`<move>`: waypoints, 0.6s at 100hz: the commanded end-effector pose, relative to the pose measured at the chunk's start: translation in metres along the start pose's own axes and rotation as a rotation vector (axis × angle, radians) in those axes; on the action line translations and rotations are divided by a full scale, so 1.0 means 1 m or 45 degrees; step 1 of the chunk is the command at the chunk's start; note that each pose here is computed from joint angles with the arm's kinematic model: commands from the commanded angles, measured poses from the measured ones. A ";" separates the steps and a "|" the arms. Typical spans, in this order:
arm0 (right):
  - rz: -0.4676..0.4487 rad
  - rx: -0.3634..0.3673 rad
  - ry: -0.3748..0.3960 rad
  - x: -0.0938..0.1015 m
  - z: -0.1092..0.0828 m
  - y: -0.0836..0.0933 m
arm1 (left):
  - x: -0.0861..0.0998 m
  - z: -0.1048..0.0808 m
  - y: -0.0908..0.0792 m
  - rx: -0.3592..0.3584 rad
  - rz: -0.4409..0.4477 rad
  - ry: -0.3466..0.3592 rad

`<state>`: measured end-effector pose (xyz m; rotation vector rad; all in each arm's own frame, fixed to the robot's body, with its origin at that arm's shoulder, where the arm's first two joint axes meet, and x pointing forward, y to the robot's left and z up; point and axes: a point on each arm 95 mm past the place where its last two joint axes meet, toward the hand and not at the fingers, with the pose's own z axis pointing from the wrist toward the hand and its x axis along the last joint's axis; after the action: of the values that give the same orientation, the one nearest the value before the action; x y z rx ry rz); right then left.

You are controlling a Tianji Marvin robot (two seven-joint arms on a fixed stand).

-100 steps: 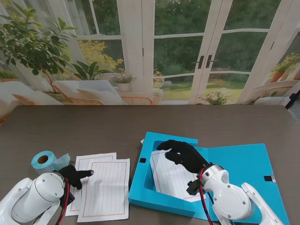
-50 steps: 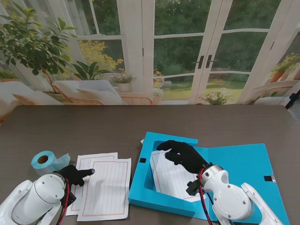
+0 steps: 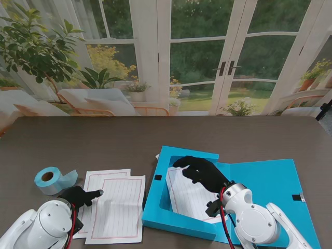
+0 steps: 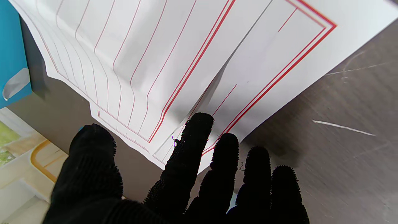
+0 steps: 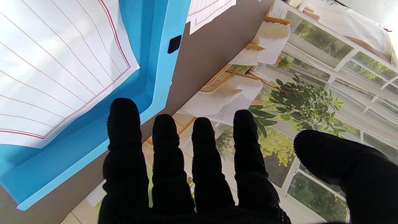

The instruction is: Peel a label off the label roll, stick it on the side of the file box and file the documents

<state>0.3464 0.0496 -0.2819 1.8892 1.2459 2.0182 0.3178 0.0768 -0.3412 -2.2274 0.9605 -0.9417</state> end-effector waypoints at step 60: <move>0.017 0.025 -0.009 -0.003 -0.001 -0.007 | 0.001 0.004 0.015 -0.068 0.012 -0.030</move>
<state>0.3463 0.0496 -0.2847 1.8986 1.2436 2.0151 0.3214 0.0698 -0.3422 -2.2265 0.9777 -0.9310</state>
